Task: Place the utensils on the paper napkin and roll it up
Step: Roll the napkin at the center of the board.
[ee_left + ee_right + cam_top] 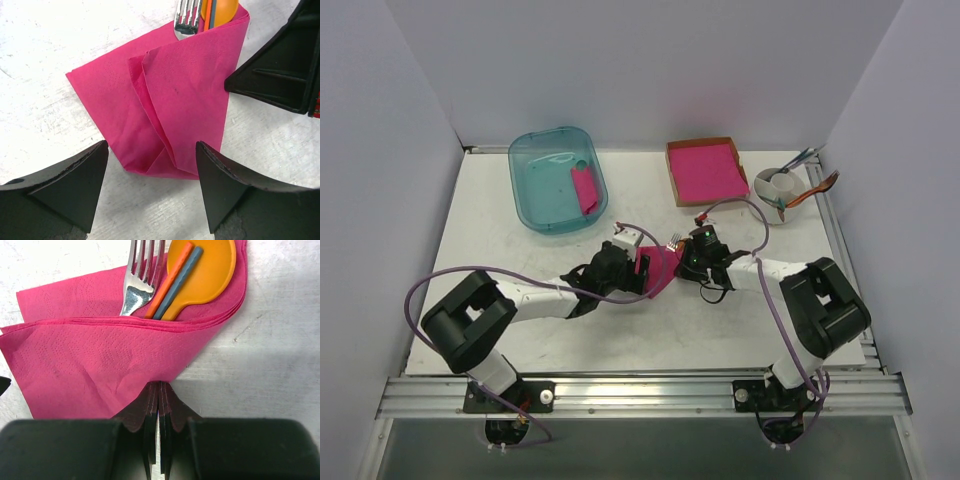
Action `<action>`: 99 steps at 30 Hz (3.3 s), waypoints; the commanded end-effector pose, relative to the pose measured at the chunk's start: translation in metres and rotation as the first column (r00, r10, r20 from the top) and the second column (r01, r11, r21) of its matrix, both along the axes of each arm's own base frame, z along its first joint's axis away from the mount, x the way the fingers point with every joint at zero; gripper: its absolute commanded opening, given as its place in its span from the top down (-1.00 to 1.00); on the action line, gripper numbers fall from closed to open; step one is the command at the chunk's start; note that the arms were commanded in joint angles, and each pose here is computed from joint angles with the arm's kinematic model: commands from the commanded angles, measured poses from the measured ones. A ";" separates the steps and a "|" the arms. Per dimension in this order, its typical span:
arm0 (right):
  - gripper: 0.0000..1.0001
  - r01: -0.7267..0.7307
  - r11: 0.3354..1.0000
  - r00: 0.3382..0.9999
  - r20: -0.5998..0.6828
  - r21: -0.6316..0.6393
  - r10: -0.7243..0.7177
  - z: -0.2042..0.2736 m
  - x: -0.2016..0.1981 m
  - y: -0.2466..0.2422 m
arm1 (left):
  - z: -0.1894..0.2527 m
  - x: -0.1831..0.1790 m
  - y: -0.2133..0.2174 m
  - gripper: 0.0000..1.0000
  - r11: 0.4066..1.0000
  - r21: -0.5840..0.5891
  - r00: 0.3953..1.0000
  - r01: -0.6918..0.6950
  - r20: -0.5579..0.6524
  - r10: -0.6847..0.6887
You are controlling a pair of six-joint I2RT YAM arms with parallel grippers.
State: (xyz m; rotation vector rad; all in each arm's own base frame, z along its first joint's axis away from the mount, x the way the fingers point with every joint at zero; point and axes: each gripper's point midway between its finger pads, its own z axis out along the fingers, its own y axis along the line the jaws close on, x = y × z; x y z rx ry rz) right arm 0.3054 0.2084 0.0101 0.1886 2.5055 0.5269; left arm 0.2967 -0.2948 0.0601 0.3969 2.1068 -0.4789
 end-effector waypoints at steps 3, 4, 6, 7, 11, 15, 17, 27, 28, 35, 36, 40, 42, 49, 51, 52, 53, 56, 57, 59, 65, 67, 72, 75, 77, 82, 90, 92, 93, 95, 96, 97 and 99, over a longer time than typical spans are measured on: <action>1.00 -0.013 1.000 1.000 0.023 -0.013 0.013 0.007 0.009 0.008 | 0.032 0.022 -0.003 -0.60 1.000 -0.025 0.998 0.007 0.059 -0.005; 1.00 -0.012 1.000 1.000 0.025 -0.011 0.012 0.008 0.010 0.008 | 0.032 0.025 -0.003 -0.60 1.000 -0.020 0.998 0.004 0.060 -0.003; 1.00 -0.013 1.000 1.000 0.025 -0.011 0.013 0.009 0.011 0.009 | 0.035 0.032 -0.004 -0.59 1.000 -0.012 0.998 0.003 0.067 -0.002; 1.00 -0.015 1.000 0.999 0.028 -0.009 0.015 0.010 0.011 0.010 | 0.029 0.033 -0.005 -0.60 1.000 -0.002 0.998 0.003 0.058 -0.003; 1.00 -0.018 1.000 0.999 0.032 -0.007 0.018 0.014 0.012 0.012 | 0.018 0.043 -0.005 -0.59 1.000 0.011 0.999 -0.007 0.046 0.006; 1.00 -0.020 1.000 0.999 0.036 -0.001 0.020 0.017 0.013 0.014 | 0.003 0.046 -0.005 -0.59 0.999 0.033 1.000 -0.011 0.028 0.010; 1.00 -0.025 1.000 0.999 0.038 0.014 0.024 0.019 0.013 0.017 | -0.002 0.047 -0.005 -0.58 0.999 0.042 1.000 -0.013 0.023 0.012; 1.00 -0.048 0.987 0.996 0.081 0.155 0.036 0.026 0.018 0.043 | -0.026 0.047 0.004 -0.59 0.993 0.106 0.999 -0.046 -0.016 0.048; 0.99 -0.051 0.984 0.995 0.097 0.170 0.035 0.029 0.020 0.046 | -0.027 0.046 0.005 -0.59 0.993 0.109 0.999 -0.047 -0.018 0.049; 0.96 -0.087 0.970 0.989 0.135 0.226 0.058 0.030 0.023 0.060 | -0.033 0.043 0.007 -0.59 0.993 0.111 0.998 -0.050 -0.031 0.053; 0.96 -0.091 0.968 0.989 0.137 0.233 0.060 0.030 0.023 0.062 | -0.035 0.042 0.008 -0.58 0.993 0.110 0.998 -0.048 -0.035 0.053; 0.96 -0.106 0.960 0.987 0.146 0.259 0.069 0.025 0.024 0.072 | -0.033 0.041 0.006 -0.58 0.994 0.100 0.998 -0.047 -0.038 0.051; 0.96 -0.109 0.959 0.987 0.144 0.262 0.073 0.020 0.024 0.075 | -0.029 0.042 0.005 -0.58 0.995 0.088 0.998 -0.045 -0.034 0.048; 0.99 -0.098 0.972 0.992 0.097 0.214 0.079 -0.003 0.013 0.071 | -0.004 0.041 0.005 -0.60 0.997 0.063 0.999 -0.047 -0.018 0.048; 0.99 -0.096 0.975 0.993 0.082 0.199 0.081 -0.009 0.009 0.067 | 0.018 0.040 0.004 -0.60 0.998 0.032 0.999 -0.046 0.005 0.046; 1.00 -0.098 0.976 0.993 0.078 0.197 0.084 -0.011 0.007 0.068 | 0.024 0.037 0.007 -0.61 0.998 0.031 0.999 -0.048 0.005 0.048; 1.00 -0.098 0.976 0.994 0.073 0.193 0.085 -0.013 0.005 0.067 | 0.032 0.036 0.009 -0.63 0.998 0.022 0.999 -0.052 0.012 0.052; 1.00 -0.099 0.978 0.994 0.064 0.185 0.089 -0.017 0.000 0.064 | 0.066 0.031 0.021 -0.68 0.997 0.002 0.996 -0.074 0.054 0.074; 1.00 -0.103 0.978 0.994 0.063 0.179 0.093 -0.018 -0.001 0.063 | 0.083 0.029 0.027 -0.70 0.996 -0.018 0.993 -0.086 0.082 0.087; 1.00 -0.106 0.979 0.994 0.057 0.174 0.097 -0.020 -0.003 0.063 | 0.093 0.022 0.035 -0.75 0.996 -0.018 0.992 -0.091 0.087 0.092; 1.00 -0.125 0.980 0.992 0.046 0.158 0.119 -0.024 -0.004 0.064 | 0.131 0.002 0.067 -0.87 0.984 -0.131 0.977 -0.118 0.160 0.138; 1.00 -0.129 0.979 0.991 0.045 0.156 0.123 -0.024 -0.003 0.065 | 0.134 -0.002 0.088 -0.88 0.964 -0.189 0.964 -0.185 0.158 0.216; 1.00 -0.143 0.979 0.990 0.042 0.144 0.138 -0.025 -0.003 0.067 | 0.136 -0.009 0.120 -0.88 0.868 -0.378 0.933 -0.322 0.031 0.359; 1.00 -0.157 0.979 0.988 0.031 0.134 0.154 -0.028 -0.006 0.069 | 0.129 -0.014 0.122 -0.88 0.875 -0.385 0.949 -0.295 -0.013 0.314; 1.00 -0.174 0.978 0.985 0.020 0.114 0.172 -0.031 -0.010 0.072 | 0.134 -0.013 0.117 -0.88 0.882 -0.388 0.957 -0.269 -0.003 0.290; 1.00 -0.189 0.981 0.980 -0.048 0.049 0.191 -0.047 -0.020 0.068 | 0.118 -0.009 0.106 -0.88 0.904 -0.346 0.968 -0.249 -0.051 0.247; 1.00 -0.230 0.972 0.971 -0.050 0.057 0.233 -0.043 -0.045 0.076 | 0.079 0.002 0.097 -0.88 0.915 -0.265 0.949 -0.306 -0.159 0.272; 1.00 -0.236 0.970 0.970 -0.041 0.065 0.239 -0.041 -0.050 0.077 | 0.068 0.000 0.091 -0.88 0.916 -0.264 0.947 -0.302 -0.189 0.258; 1.00 -0.241 0.968 0.969 -0.038 0.069 0.244 -0.041 -0.052 0.077 | 0.065 0.001 0.089 -0.90 0.914 -0.269 0.946 -0.304 -0.201 0.255; 1.00 -0.254 0.964 0.966 -0.031 0.075 0.257 -0.039 -0.059 0.078 | 0.056 0.003 0.083 -0.93 0.917 -0.260 0.943 -0.304 -0.218 0.251; 1.00 -0.258 0.963 0.965 -0.031 0.072 0.261 -0.039 -0.061 0.078 | 0.054 0.006 0.082 -0.96 0.916 -0.261 0.943 -0.305 -0.219 0.251; 1.00 -0.264 0.962 0.964 -0.027 0.071 0.266 -0.037 -0.063 0.079 | 0.052 0.007 0.080 -0.98 0.917 -0.256 0.942 -0.305 -0.223 0.251; 1.00 -0.268 0.961 0.962 -0.029 0.068 0.271 -0.038 -0.068 0.079 | 0.044 0.012 0.075 -1.00 0.921 -0.241 0.939 -0.306 -0.236 0.251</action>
